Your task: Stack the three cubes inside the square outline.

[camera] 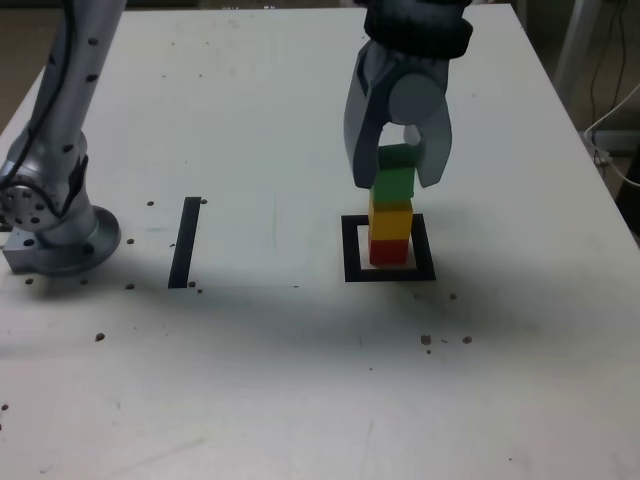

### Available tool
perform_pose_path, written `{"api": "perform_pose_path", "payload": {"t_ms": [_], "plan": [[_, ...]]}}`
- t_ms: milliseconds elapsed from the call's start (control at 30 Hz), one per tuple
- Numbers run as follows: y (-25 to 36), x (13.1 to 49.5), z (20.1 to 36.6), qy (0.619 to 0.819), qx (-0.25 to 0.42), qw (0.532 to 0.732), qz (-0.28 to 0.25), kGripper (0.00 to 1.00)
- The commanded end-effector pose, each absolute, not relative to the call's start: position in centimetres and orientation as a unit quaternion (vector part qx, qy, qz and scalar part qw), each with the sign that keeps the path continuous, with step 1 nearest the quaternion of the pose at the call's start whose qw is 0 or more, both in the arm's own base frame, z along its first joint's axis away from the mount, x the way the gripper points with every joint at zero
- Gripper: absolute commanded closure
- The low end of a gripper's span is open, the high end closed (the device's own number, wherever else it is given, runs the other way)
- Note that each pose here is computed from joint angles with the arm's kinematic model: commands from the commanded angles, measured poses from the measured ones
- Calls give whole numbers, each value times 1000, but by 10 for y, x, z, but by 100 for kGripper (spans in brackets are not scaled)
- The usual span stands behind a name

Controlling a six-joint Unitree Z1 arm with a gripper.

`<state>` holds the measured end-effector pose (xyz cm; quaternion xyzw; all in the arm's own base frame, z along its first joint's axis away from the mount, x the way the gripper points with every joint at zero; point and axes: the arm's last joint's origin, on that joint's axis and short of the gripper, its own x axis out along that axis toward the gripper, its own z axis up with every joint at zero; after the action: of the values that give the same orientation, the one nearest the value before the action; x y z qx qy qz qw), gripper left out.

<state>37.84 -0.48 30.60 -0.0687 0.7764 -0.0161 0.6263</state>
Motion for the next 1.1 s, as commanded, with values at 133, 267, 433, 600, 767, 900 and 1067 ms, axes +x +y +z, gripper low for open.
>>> {"api": "perform_pose_path", "payload": {"t_ms": [133, 267, 433, 600, 767, 900, 1067], "plan": [[-7, 375, 305, 787, -67, 613, -14, 72], [-7, 377, 301, 788, -66, 612, -13, 66], [-7, 379, 296, 789, -66, 611, -15, 21], [-7, 379, 294, 789, -64, 610, -15, 1], [-7, 377, 296, 787, -62, 614, -12, 1], [-5, 370, 309, 777, -53, 627, -3, 1], [-2, 344, 337, 758, -41, 651, 18, 1]]}}
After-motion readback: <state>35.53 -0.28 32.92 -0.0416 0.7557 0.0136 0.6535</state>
